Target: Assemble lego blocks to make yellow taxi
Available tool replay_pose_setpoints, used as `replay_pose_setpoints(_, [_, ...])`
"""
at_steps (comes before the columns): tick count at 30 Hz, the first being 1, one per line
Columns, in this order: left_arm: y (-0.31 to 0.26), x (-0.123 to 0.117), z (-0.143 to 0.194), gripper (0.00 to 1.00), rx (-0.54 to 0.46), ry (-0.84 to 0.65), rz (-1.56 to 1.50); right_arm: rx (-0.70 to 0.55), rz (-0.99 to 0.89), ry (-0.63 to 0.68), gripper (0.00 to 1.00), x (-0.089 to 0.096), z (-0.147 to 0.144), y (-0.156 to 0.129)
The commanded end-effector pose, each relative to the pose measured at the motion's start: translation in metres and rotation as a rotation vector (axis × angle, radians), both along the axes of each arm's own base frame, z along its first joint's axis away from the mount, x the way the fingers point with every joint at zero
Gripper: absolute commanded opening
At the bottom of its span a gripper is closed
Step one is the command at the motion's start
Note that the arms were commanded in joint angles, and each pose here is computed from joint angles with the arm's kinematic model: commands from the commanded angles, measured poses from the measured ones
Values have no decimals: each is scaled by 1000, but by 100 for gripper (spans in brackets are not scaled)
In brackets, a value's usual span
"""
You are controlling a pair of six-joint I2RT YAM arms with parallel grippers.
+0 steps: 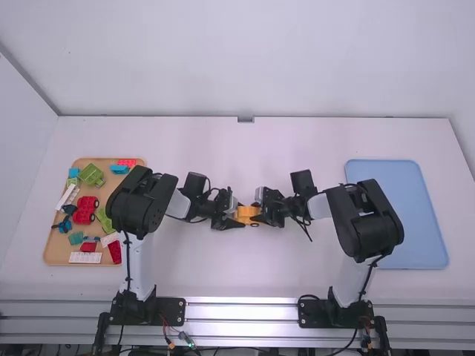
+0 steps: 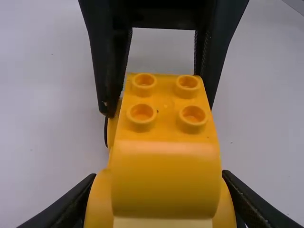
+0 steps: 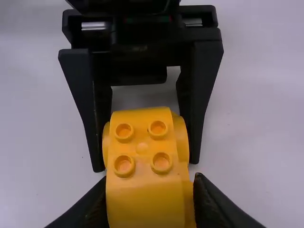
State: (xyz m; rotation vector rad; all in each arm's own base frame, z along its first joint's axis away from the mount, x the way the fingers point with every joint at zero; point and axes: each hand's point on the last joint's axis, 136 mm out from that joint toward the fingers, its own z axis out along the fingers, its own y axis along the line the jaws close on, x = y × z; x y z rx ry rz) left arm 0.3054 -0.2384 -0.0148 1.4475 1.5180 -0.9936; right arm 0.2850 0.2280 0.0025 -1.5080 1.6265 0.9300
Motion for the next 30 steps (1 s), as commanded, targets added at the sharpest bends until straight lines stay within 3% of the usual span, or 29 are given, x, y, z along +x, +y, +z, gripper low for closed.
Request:
replay_pose_setpoints(1, [0, -4, -6, 39, 13, 25, 1, 22, 3, 4, 48, -2, 4, -1])
replay_pose_setpoints(6, [0, -4, -6, 43, 13, 25, 1, 124, 47, -46, 58, -1, 32, 4])
replay_pose_setpoints(8, [0, -4, -6, 47, 13, 25, 1, 154, 42, -75, 68, 4, 46, 1])
replay_pose_setpoints(9, [0, -4, -6, 53, 13, 25, 1, 158, 33, -84, 75, 6, 51, -2])
replay_pose_setpoints(13, [0, -4, -6, 73, 13, 28, 3, 142, -15, -83, 84, 13, 57, -16])
replay_pose_setpoints(14, [0, -3, -7, 82, 15, 39, 11, 135, -30, -75, 84, 14, 57, -20])
replay_pose_setpoints(15, [0, -1, -7, 97, 19, 60, 28, 112, -60, -56, 89, 17, 52, -27])
replay_pose_setpoints(16, [1, 1, -7, 99, 23, 66, 39, 99, -75, -45, 90, 18, 49, -30])
replay_pose_setpoints(17, [1, 2, -8, 99, 30, 73, 50, 86, -86, -29, 91, 17, 46, -33])
replay_pose_setpoints(18, [2, 5, -8, 100, 41, 88, 71, 57, -108, -6, 99, 18, 39, -38])
replay_pose_setpoints(26, [16, 16, 13, 100, 135, 123, 145, 21, -88, -2, 99, 4, 7, -28])
replay_pose_setpoints(30, [31, 20, 39, 99, 215, 151, 208, 17, -54, -21, 99, 1, -5, -17])
